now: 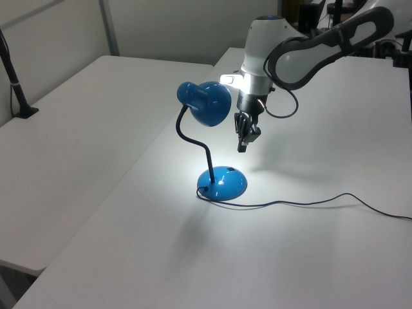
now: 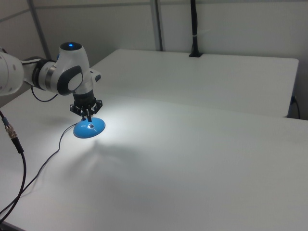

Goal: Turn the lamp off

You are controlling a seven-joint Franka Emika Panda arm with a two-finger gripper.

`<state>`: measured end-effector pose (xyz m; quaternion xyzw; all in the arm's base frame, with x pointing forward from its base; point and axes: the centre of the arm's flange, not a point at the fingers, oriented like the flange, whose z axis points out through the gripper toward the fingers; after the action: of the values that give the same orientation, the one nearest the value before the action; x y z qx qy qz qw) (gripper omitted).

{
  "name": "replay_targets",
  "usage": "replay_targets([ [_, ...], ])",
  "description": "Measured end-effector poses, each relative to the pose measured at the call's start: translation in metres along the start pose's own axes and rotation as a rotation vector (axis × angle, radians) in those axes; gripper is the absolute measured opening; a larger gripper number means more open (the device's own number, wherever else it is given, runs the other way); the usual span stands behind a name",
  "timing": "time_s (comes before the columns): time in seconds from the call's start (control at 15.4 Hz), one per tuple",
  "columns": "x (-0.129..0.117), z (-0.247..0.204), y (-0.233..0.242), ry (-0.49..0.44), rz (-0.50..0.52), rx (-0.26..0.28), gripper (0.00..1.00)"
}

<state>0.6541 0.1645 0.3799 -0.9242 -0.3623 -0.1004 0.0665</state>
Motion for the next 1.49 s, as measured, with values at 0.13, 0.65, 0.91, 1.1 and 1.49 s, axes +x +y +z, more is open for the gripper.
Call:
replay_targets([
  [0.13,0.004,0.003,0.004,0.009,0.000,-0.009,0.01],
  [0.65,0.004,0.044,0.005,-0.011,-0.004,-0.009,0.01],
  [0.91,0.008,0.046,-0.001,-0.010,-0.015,-0.005,0.01],
  [1.1,0.009,0.045,-0.001,-0.001,-0.016,-0.012,0.01],
  [1.49,0.008,0.054,-0.001,-0.014,-0.032,-0.022,0.01],
])
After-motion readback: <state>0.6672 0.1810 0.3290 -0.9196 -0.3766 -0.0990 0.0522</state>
